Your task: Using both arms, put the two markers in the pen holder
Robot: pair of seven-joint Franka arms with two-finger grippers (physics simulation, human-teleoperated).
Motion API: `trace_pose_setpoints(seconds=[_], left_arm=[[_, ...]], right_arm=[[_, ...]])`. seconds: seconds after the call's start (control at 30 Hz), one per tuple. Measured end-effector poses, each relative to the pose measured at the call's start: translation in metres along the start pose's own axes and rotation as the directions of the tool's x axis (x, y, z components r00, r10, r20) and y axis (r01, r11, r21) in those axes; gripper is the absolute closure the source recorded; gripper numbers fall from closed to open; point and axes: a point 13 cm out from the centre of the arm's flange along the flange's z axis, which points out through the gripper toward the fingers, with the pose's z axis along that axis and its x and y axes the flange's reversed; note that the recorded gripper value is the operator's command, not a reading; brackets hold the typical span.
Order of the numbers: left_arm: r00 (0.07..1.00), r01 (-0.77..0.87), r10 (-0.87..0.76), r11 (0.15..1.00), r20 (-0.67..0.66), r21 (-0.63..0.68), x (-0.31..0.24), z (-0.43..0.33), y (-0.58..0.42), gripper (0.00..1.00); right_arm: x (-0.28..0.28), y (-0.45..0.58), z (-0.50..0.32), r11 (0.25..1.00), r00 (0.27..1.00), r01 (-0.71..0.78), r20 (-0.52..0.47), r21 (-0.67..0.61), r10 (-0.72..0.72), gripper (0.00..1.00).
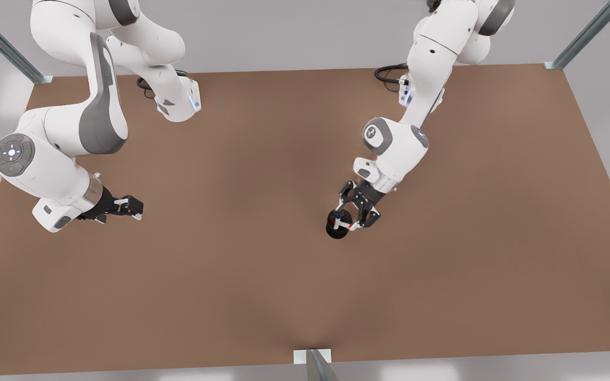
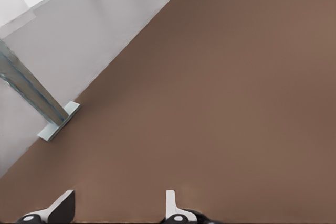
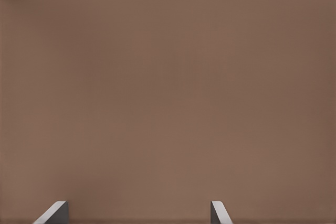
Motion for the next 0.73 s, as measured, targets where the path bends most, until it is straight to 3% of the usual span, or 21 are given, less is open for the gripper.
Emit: trace_pose_setpoints(seconds=[0.1, 0.17, 0.3, 0.5, 0.73], left_arm=[[1.0, -0.025, 0.024, 0.998, -0.016, -0.051, -0.033, -0.107, 0.195, 0.0], [0.978, -0.105, 0.099, 0.994, -0.184, -0.022, -0.042, -0.167, 0.222, 0.0], [0.9, 0.02, -0.044, 0.998, -0.433, -0.06, -0.006, -0.289, 0.228, 0.0], [0.711, 0.271, -0.288, 0.954, -0.641, -0.128, 0.031, -0.309, 0.187, 0.0], [0.516, 0.472, -0.524, 0.834, -0.678, -0.285, 0.055, -0.316, 0.164, 0.0]], right_arm=[[0.0, 0.001, 0.0, 1.0, 1.0, 0.002, 0.0, 0.0, -0.002, 0.0], [0.0, 0.001, 0.0, 1.0, 1.0, 0.004, 0.0, 0.0, -0.004, 0.0], [0.0, 0.001, 0.0, 1.0, 1.0, 0.004, 0.0, 0.0, -0.004, 0.0], [0.0, 0.001, 0.0, 1.0, 1.0, 0.005, 0.0, 0.0, -0.005, 0.0], [-0.005, -0.006, -0.013, 1.0, 1.0, -0.003, 0.024, 0.01, 0.002, 0.0]])
